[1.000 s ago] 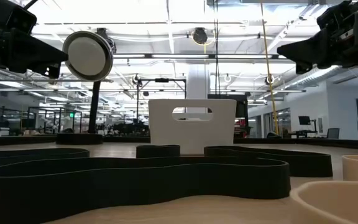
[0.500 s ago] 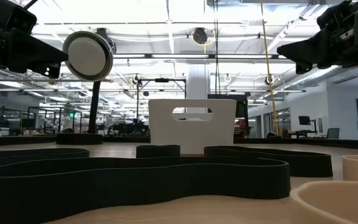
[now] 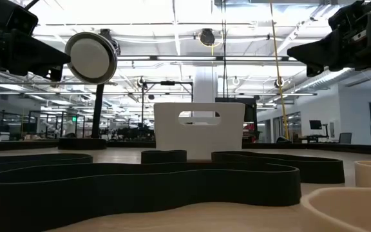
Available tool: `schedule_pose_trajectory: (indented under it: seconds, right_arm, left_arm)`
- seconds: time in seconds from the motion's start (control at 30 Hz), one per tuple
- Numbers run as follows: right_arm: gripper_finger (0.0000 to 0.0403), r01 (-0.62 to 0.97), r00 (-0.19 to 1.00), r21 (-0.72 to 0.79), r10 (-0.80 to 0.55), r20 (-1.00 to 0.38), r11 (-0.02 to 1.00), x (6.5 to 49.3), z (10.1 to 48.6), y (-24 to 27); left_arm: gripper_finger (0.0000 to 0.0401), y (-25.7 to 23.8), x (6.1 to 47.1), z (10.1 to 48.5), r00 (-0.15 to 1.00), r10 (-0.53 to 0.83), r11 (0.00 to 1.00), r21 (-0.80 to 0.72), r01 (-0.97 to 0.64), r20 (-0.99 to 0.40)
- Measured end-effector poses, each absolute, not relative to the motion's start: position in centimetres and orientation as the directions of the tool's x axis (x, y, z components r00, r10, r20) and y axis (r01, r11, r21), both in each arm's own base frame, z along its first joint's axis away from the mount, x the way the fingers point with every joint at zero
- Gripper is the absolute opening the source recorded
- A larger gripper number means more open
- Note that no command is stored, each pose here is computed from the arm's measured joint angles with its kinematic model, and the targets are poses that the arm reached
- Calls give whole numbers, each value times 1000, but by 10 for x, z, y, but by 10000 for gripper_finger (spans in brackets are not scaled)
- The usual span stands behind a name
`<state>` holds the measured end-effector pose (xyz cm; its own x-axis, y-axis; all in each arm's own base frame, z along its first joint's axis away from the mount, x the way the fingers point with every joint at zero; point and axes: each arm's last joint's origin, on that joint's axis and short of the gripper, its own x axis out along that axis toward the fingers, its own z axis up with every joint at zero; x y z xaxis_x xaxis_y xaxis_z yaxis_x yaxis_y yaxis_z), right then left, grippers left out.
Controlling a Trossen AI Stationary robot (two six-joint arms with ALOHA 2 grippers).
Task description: Pick and place rubber bands into bin
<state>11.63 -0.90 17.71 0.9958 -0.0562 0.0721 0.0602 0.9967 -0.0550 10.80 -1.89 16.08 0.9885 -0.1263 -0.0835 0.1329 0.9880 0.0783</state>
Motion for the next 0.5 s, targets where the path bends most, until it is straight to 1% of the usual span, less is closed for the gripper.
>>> schedule_pose_trajectory:
  seconds: [0.5]
  right_arm:
    - [0, 61, 996, -67, -56, 72, 996, 116, 177, -9]
  left_arm:
    - [40, -19, 108, 161, 988, -126, 988, 78, 132, -84]
